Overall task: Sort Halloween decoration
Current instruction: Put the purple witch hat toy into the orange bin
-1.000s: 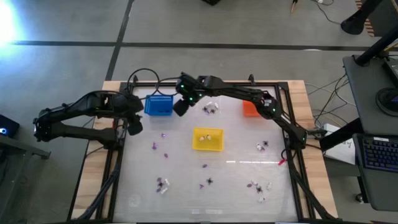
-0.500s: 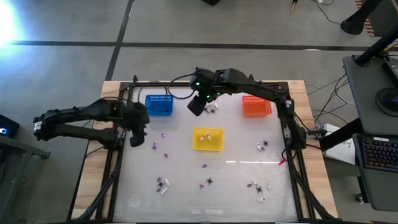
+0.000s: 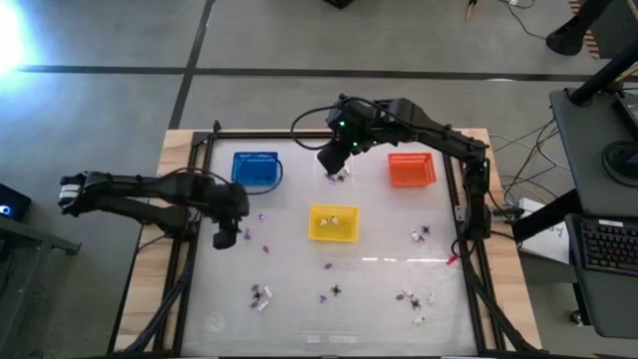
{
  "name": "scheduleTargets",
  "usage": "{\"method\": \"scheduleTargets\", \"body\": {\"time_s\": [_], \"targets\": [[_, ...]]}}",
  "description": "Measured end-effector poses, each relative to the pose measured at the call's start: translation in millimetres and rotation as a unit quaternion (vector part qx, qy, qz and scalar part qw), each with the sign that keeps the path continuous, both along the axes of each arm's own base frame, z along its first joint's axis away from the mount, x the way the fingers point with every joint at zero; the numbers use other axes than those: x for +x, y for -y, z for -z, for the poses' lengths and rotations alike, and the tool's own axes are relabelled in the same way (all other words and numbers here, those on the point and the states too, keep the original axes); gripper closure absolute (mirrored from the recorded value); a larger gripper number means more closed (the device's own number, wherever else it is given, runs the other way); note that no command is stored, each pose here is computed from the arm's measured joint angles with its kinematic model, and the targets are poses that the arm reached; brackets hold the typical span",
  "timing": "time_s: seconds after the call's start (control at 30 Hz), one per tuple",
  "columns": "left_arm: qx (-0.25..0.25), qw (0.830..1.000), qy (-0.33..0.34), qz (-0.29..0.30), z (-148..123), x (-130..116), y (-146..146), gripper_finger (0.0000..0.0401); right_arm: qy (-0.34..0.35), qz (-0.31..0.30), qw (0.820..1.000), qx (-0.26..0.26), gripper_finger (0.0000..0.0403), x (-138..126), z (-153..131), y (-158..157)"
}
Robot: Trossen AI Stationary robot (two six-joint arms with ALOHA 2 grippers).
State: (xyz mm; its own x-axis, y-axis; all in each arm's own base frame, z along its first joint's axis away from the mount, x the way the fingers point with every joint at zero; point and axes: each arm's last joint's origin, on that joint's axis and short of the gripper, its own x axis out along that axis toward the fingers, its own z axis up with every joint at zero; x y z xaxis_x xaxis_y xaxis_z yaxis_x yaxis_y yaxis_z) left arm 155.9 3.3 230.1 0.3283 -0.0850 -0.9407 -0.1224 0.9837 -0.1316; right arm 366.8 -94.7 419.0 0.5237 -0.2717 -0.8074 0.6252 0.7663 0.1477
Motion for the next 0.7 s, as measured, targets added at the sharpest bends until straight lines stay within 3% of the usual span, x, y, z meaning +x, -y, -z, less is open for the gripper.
{"method": "scheduleTargets", "body": {"time_s": [0.27,0.7], "targets": [[-0.012,0.999,-0.025,0.043,13,16,16,0.0236,-0.01,0.001,1.0,0.008,0.0284,1,4,-2],[-0.014,0.998,-0.026,0.057,32,46,28,0.0236,-0.009,-0.013,1.0,0.01,0.0284,4,4,-14]]}}
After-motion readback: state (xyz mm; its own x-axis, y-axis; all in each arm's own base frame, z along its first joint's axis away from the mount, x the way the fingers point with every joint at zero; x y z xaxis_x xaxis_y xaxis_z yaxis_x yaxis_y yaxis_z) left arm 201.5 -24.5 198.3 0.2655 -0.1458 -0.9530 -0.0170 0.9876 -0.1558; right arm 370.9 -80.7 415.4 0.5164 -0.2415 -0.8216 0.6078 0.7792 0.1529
